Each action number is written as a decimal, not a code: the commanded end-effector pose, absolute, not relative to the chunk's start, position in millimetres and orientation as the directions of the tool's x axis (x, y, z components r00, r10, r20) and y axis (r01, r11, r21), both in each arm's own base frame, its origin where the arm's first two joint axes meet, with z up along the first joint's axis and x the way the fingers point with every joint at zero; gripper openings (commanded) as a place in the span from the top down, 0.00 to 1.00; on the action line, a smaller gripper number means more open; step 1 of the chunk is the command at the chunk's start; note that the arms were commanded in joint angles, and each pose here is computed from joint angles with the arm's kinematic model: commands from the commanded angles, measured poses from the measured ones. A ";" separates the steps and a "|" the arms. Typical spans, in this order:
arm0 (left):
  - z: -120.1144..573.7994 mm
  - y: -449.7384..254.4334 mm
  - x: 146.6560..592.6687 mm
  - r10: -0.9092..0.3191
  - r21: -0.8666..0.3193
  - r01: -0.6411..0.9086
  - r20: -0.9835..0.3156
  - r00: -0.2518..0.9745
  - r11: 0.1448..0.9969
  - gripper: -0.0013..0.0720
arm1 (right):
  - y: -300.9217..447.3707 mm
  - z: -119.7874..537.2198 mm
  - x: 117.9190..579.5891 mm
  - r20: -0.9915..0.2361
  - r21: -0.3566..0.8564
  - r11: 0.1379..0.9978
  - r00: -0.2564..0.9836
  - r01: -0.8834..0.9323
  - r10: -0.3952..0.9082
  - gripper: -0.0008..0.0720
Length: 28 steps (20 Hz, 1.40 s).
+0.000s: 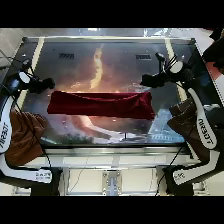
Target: Fold the shirts.
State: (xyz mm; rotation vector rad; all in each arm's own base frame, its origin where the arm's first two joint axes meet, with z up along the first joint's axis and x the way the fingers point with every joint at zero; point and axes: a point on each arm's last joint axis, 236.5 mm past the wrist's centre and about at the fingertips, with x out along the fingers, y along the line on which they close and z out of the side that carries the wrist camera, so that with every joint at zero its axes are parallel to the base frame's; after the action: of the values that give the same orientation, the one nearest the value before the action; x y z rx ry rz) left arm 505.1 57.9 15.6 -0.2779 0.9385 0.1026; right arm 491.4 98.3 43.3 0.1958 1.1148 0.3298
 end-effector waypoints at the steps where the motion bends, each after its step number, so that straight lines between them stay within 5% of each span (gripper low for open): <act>1: 85.2 52.0 499.5 -0.021 -0.188 -0.166 -0.720 0.694 0.968 0.24 | 17.3 83.8 460.3 -0.908 0.071 0.990 0.402 -0.125 0.116 0.56; 5: 118.8 23.4 494.9 -0.054 -0.187 -0.099 -0.672 0.738 0.977 0.24 | -12.6 39.2 436.8 -0.912 0.305 0.947 0.317 0.098 0.261 0.37; 9: 113.0 -12.0 496.7 -0.107 -0.187 -0.030 -0.681 0.725 0.982 0.24 | 8.0 -23.1 425.2 -0.775 0.631 0.745 0.219 0.215 0.593 0.32; 11: 109.6 -25.0 497.0 -0.126 -0.187 -0.006 -0.686 0.717 0.982 0.24 | 16.8 -43.5 430.9 -0.709 0.704 0.664 0.204 0.250 0.675 0.17; 23: 89.7 -35.2 500.1 -0.141 -0.189 0.006 -0.714 0.686 0.982 0.24 | 79.7 -109.4 432.5 -0.703 0.705 0.678 0.079 0.209 0.707 0.14; 26: 75.9 -39.8 501.0 -0.148 -0.189 0.009 -0.735 0.662 0.982 0.24 | 102.3 -107.7 428.7 -0.696 0.712 0.681 0.047 0.172 0.716 0.22; 28: 57.7 -50.5 498.8 -0.162 -0.188 0.024 -0.767 0.621 0.982 0.25 | 116.3 -102.7 430.4 -0.677 0.731 0.662 0.049 0.165 0.735 0.70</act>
State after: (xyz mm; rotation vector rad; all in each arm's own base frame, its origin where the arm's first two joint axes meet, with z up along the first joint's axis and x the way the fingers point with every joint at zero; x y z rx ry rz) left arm 500.8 -41.5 75.2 -0.1726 0.8457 -0.0921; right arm 428.8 94.7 -109.3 0.7702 1.4971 0.4674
